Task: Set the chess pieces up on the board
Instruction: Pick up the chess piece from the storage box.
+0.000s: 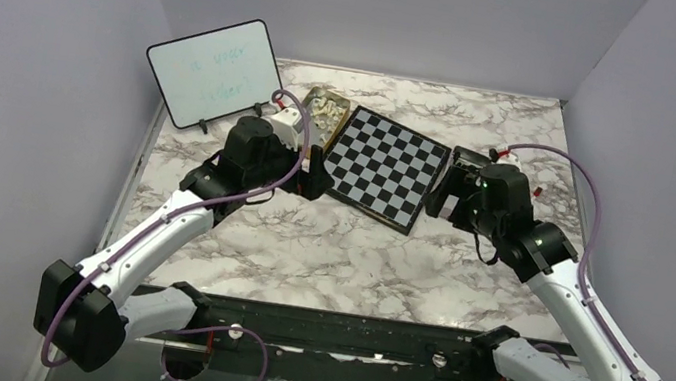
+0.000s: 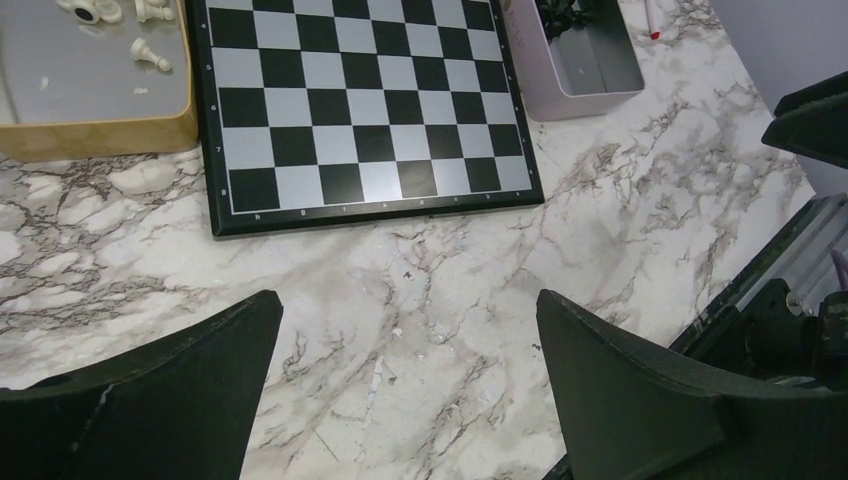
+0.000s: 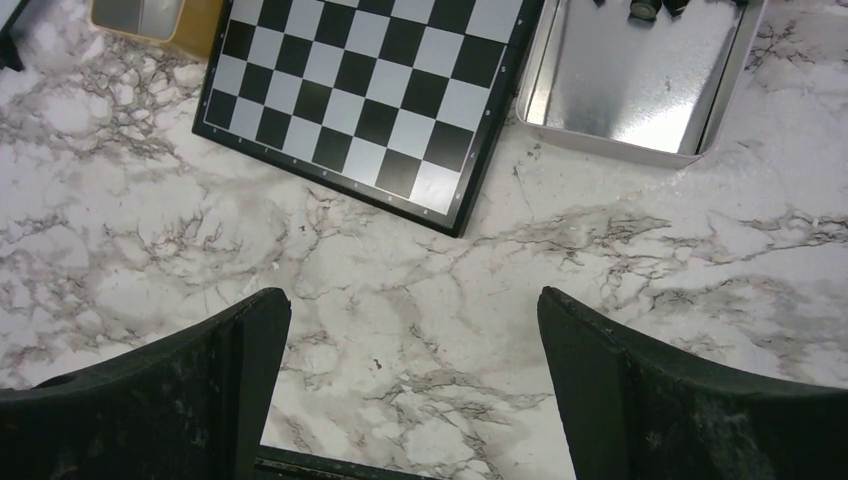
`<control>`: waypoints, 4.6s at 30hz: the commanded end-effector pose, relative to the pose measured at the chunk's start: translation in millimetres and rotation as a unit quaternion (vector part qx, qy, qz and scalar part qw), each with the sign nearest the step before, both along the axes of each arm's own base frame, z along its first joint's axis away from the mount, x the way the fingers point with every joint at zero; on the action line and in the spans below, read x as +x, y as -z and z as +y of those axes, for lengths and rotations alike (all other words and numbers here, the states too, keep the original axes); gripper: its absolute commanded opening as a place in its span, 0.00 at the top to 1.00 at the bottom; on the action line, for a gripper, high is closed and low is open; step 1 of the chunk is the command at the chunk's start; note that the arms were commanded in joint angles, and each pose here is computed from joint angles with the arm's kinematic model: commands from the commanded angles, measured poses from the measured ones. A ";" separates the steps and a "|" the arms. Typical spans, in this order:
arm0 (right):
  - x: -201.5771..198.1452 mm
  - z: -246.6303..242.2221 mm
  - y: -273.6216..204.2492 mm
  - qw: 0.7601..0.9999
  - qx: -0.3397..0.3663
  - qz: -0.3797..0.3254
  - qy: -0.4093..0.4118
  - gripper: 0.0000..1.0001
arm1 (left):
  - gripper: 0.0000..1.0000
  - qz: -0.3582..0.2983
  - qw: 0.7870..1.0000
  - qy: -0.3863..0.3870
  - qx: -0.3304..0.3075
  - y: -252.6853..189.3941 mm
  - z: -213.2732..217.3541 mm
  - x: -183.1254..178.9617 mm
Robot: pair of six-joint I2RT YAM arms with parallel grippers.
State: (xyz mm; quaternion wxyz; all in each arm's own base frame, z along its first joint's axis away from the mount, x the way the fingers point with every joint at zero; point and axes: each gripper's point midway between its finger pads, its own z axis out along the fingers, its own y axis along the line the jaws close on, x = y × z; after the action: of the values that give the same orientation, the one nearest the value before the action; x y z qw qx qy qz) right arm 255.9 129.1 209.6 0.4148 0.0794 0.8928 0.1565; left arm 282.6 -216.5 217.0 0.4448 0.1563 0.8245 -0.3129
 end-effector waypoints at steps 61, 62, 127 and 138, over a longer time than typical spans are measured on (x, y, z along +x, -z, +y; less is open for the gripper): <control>243.8 -89.4 143.9 0.982 -0.168 0.039 0.078 0.74 | 0.01 -0.033 0.996 -0.064 0.058 10.4 38.7 -9.1; 244.0 -89.4 145.1 0.982 -0.168 0.041 0.079 0.74 | 0.01 -0.033 0.996 -0.063 0.057 10.4 38.3 -9.4; 239.0 -99.3 126.3 0.975 -0.201 0.052 0.074 0.86 | 0.01 -0.033 0.996 -0.061 0.056 9.9 37.7 -9.5; 219.7 -77.6 86.8 0.988 -0.147 0.031 0.043 0.87 | 0.01 -0.035 0.996 -0.063 0.057 9.3 38.9 -9.9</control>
State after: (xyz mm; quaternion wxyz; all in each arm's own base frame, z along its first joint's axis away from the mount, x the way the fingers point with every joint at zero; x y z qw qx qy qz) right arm 481.7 38.4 89.7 0.3812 0.0631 0.9216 -0.0381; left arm 273.5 -179.9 203.6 0.4731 0.1358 0.8373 -0.2379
